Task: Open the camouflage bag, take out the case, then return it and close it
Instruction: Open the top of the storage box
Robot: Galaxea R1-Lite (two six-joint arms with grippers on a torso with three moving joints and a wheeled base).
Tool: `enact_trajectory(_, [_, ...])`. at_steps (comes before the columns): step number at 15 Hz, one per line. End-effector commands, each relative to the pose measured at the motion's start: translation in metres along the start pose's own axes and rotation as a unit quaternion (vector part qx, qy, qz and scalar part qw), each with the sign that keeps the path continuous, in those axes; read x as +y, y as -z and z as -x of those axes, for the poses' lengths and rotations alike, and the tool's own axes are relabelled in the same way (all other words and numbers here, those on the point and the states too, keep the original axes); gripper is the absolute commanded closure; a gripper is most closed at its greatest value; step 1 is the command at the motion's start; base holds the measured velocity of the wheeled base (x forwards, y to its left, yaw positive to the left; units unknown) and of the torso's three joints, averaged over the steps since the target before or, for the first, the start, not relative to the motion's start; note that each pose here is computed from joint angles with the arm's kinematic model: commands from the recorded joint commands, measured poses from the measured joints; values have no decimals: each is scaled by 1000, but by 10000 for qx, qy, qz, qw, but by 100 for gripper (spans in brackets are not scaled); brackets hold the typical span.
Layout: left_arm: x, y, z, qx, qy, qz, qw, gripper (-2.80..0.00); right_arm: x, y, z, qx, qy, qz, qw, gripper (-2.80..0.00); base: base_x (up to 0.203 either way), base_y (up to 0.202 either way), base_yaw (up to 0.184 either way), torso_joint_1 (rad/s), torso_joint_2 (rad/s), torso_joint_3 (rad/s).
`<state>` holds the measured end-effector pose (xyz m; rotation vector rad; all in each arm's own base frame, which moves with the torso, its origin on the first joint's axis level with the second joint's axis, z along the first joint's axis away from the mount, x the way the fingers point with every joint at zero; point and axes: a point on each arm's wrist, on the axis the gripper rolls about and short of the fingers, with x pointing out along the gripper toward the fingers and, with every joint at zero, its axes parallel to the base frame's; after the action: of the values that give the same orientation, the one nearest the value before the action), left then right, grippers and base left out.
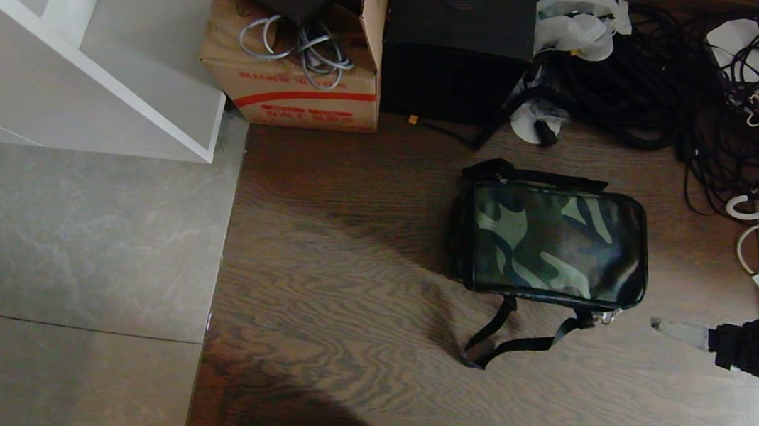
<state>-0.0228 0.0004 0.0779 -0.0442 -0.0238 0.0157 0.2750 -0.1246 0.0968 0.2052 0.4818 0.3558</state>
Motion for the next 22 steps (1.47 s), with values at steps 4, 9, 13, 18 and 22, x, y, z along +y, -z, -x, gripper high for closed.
enact_trajectory(4, [0, 3, -1, 46, -6, 1, 10000, 0, -33, -14, -25, -200, 186, -811, 9963, -280, 0, 0, 0, 0, 0, 0])
enact_trajectory(9, [0, 3, -1, 40, -13, 1, 10000, 0, -57, -10, -73, -600, 324, -1198, 9905, -280, 0, 0, 0, 0, 0, 0])
enact_trajectory(13, [0, 3, -1, 40, -12, 1, 10000, 0, -57, -17, -98, -1031, 27, -1871, 9769, -280, 0, 0, 0, 0, 0, 0])
enact_trajectory(18, [0, 3, -1, 40, -13, 1, 10000, 0, -27, -15, -114, -1255, -471, -2292, 9641, -280, 0, 0, 0, 0, 0, 0])
enact_trajectory(22, [0, 3, -1, 40, -13, 1, 10000, 0, 19, 2, -136, -1246, -385, -2859, 9493, -280, 0, 0, 0, 0, 0, 0])
